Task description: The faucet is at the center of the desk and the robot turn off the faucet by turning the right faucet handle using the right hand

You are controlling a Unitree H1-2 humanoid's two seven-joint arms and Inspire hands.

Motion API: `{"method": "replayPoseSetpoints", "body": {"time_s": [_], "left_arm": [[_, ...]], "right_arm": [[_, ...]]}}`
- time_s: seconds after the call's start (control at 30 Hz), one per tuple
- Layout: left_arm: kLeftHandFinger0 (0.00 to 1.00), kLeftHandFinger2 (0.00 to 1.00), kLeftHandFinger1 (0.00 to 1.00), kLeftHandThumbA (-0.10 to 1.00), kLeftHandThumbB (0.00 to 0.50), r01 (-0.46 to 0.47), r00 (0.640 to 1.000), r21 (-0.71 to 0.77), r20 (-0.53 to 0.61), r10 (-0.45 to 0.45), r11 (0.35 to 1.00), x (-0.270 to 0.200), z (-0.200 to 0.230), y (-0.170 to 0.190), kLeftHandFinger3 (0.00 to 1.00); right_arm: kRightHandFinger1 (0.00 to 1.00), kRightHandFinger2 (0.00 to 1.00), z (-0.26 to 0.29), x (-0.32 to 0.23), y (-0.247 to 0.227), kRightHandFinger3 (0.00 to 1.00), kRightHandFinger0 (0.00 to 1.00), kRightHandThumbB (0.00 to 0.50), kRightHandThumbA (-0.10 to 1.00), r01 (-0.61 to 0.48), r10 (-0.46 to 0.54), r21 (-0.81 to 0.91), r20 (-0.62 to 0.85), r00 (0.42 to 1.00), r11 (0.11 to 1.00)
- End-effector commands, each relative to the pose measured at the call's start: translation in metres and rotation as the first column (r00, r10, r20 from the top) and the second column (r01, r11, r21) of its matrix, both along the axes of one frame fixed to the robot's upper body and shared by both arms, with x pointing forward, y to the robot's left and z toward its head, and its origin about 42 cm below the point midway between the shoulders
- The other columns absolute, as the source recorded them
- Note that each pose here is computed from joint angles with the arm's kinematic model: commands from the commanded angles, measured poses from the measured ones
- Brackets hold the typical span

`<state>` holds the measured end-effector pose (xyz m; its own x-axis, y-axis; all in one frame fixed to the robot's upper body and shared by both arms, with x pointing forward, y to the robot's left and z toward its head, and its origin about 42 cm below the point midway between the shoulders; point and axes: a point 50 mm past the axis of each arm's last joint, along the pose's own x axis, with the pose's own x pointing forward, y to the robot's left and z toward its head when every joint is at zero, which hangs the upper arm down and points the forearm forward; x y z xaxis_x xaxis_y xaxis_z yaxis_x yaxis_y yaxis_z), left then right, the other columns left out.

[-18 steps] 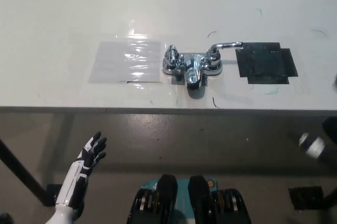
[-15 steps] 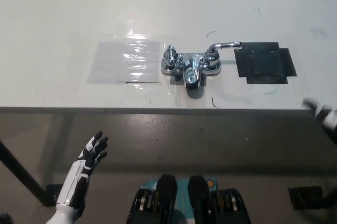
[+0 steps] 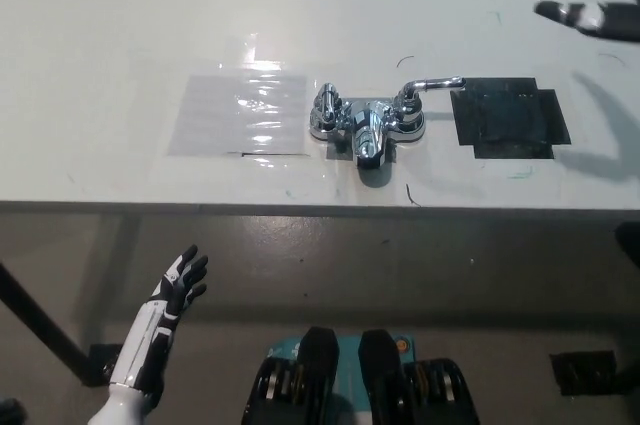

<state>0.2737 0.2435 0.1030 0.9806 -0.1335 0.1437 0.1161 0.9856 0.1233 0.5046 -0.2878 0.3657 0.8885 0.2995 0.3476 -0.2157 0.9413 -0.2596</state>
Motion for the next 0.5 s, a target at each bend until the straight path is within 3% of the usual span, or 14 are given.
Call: {"method": "replayPoseSetpoints", "body": {"time_s": [0.0,0.17,0.27,0.47], "left_arm": [[1.00,1.00,1.00,0.98,0.293,0.056,0.994,0.024,0.092,-0.058,0.998,0.005,0.016,-0.002,1.00],[1.00,1.00,1.00,0.98,0.296,0.066,0.994,0.021,0.088,-0.067,0.998,0.006,0.015,-0.004,1.00],[1.00,1.00,1.00,0.98,0.327,0.067,0.994,0.023,0.079,-0.069,0.997,0.006,0.015,-0.004,1.00],[1.00,1.00,1.00,0.98,0.297,0.072,0.993,0.025,0.089,-0.074,0.997,0.005,0.013,-0.004,1.00]], "right_arm": [[1.00,1.00,0.033,0.047,0.025,1.00,1.00,0.341,1.00,-0.099,0.089,-0.061,-0.155,0.984,0.993],[1.00,1.00,0.025,0.071,0.042,1.00,1.00,0.377,1.00,-0.106,0.060,-0.169,-0.261,0.963,0.980],[1.00,1.00,0.018,0.078,0.052,1.00,1.00,0.387,1.00,-0.118,0.046,-0.239,-0.287,0.957,0.964],[1.00,1.00,0.006,0.088,0.069,1.00,1.00,0.448,1.00,-0.138,-0.014,-0.476,-0.302,0.953,0.869]]}}
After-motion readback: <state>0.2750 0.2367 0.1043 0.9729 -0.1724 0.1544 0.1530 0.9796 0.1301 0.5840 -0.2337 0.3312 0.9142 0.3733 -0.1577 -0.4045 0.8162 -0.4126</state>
